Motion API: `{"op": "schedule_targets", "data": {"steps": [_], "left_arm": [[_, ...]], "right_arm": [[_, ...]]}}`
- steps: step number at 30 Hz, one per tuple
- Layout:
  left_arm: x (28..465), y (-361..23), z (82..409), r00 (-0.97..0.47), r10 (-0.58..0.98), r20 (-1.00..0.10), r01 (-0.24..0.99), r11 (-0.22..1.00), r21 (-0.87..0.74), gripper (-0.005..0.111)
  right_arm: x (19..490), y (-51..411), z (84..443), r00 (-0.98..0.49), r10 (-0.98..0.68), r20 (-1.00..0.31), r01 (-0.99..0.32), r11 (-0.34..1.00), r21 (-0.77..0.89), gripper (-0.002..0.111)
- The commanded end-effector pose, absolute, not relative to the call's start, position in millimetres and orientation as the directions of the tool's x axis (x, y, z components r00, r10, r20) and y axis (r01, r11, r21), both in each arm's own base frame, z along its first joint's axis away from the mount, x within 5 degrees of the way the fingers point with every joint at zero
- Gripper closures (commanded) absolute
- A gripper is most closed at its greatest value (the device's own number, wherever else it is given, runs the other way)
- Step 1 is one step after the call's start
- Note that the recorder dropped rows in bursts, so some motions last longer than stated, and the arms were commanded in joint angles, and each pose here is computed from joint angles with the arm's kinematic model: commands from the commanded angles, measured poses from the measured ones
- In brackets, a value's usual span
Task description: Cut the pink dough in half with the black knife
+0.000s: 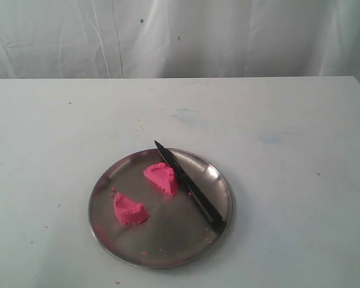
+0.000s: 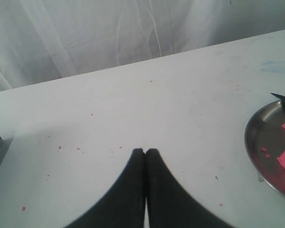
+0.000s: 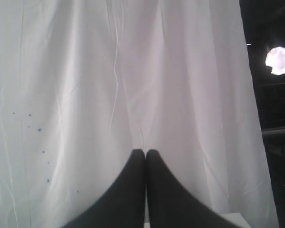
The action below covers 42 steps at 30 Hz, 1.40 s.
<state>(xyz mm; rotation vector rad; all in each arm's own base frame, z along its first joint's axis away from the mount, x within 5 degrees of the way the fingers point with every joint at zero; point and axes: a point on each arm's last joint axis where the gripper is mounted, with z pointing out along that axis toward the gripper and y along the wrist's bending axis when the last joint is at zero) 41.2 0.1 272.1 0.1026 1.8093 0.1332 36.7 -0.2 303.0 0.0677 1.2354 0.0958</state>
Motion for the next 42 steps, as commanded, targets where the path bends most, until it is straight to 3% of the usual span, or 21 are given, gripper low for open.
{"op": "schedule_targets", "data": {"steps": [1, 4, 6, 14, 39, 42], "left_arm": [[40, 0, 271, -0.236, 0.134, -0.962, 0.000, 0.990, 0.138, 0.107], [40, 0, 270, -0.242, 0.134, -0.961, 0.002, 0.990, 0.138, 0.107], [40, 0, 271, -0.235, 0.135, -0.963, 0.000, 0.990, 0.138, 0.107], [40, 0, 271, -0.233, 0.136, -0.963, -0.001, 0.990, 0.140, 0.107], [40, 0, 271, -0.232, 0.136, -0.963, -0.001, 0.990, 0.140, 0.107], [45, 2, 246, -0.307, 0.169, -0.937, 0.001, 0.984, 0.177, 0.107]], "right_arm": [[48, -9, 248, 0.362, 0.213, -0.908, 0.029, 0.971, 0.239, 0.108], [54, -8, 224, 0.233, 0.319, -0.919, 0.036, 0.941, 0.336, 0.108], [55, -7, 220, 0.180, 0.219, -0.959, 0.080, 0.968, 0.236, 0.108], [53, -7, 183, -0.205, 0.242, -0.948, 0.186, 0.961, 0.205, 0.108], [54, -7, 184, -0.193, 0.241, -0.951, 0.184, 0.961, 0.206, 0.108], [54, -7, 184, -0.193, 0.241, -0.951, 0.184, 0.961, 0.206, 0.108]]}}
